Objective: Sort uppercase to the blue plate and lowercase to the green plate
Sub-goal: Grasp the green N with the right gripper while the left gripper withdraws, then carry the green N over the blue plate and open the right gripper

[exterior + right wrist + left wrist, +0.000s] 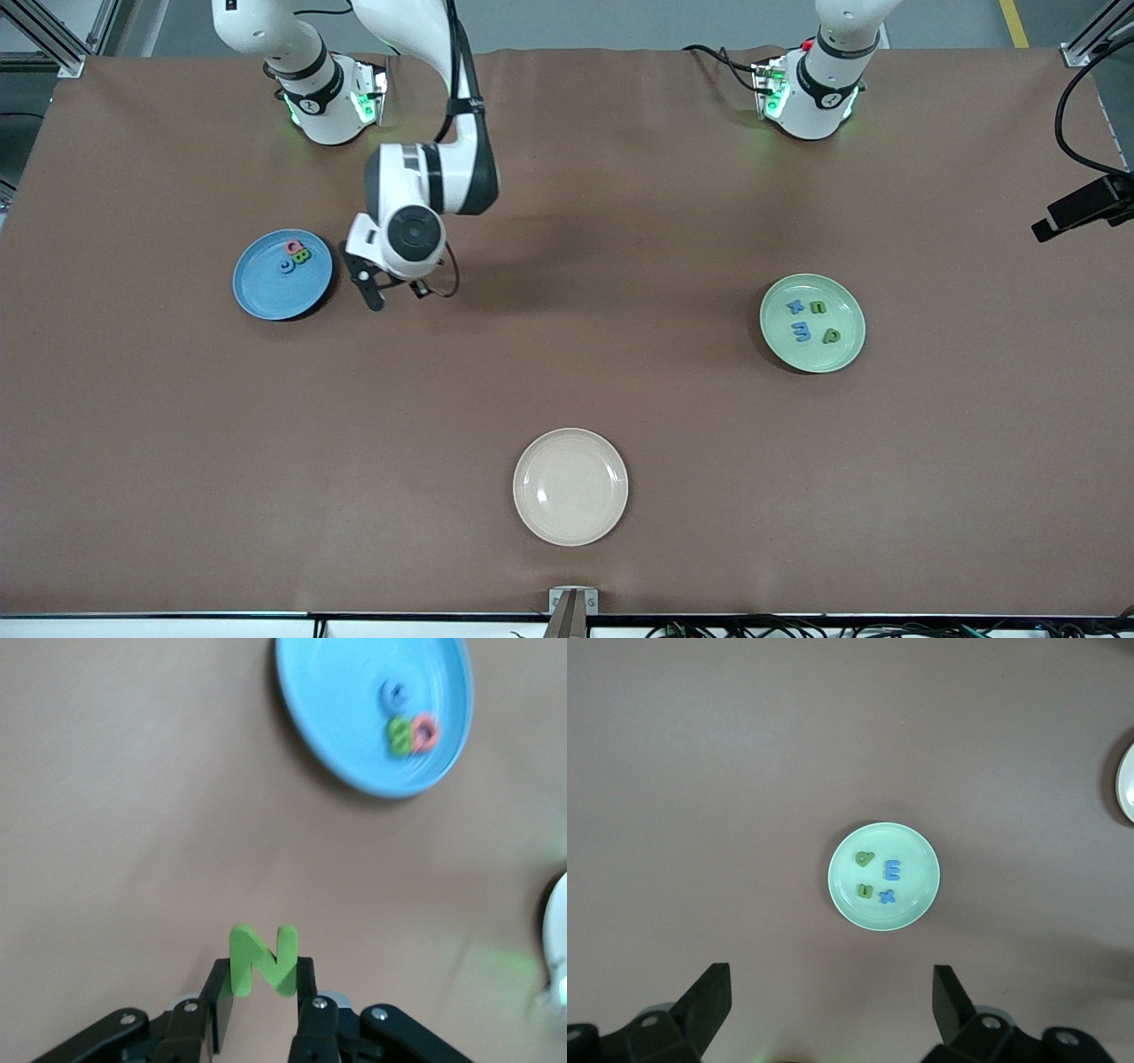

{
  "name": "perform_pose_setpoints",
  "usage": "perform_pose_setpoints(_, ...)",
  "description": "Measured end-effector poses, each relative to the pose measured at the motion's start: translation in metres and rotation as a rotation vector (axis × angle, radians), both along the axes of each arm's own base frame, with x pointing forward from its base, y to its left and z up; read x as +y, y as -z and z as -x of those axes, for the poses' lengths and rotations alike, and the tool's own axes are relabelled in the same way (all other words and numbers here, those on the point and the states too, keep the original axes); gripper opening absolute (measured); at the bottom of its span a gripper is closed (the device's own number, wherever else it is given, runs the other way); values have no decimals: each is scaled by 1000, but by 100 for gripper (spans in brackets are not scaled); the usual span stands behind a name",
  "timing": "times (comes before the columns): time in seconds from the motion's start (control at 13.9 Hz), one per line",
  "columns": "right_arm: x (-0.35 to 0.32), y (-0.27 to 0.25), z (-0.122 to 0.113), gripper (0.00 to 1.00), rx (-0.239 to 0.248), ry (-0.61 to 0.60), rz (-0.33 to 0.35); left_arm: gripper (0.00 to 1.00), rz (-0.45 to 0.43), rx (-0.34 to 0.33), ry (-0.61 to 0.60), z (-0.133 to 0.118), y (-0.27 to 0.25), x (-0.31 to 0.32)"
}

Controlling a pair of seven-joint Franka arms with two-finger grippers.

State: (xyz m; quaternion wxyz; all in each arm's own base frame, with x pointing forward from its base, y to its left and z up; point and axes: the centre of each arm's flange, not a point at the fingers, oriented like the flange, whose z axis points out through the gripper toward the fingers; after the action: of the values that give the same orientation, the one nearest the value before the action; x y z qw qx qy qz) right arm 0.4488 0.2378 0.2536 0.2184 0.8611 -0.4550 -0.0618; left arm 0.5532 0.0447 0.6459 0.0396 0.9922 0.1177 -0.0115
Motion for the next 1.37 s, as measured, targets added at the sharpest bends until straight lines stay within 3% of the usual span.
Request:
perform_pose_setpoints(0.43, -129, -23, 18, 33, 103, -140, -121, 100, -8, 1, 5, 0, 0, 2)
perform_pose_setpoints(0.79, -214, -21, 11, 33, 136, -163, -228, 100, -8, -1, 25, 0, 0, 3)
perform_pose_setpoints(0.94, -234, -20, 9, 37, 133, -153, -261, 100, -8, 0, 24, 0, 1, 4)
perform_pose_setpoints(1.37, -228, -16, 8, 93, 126, -158, -282, 100, -30, 5, 53, -2, 3, -8)
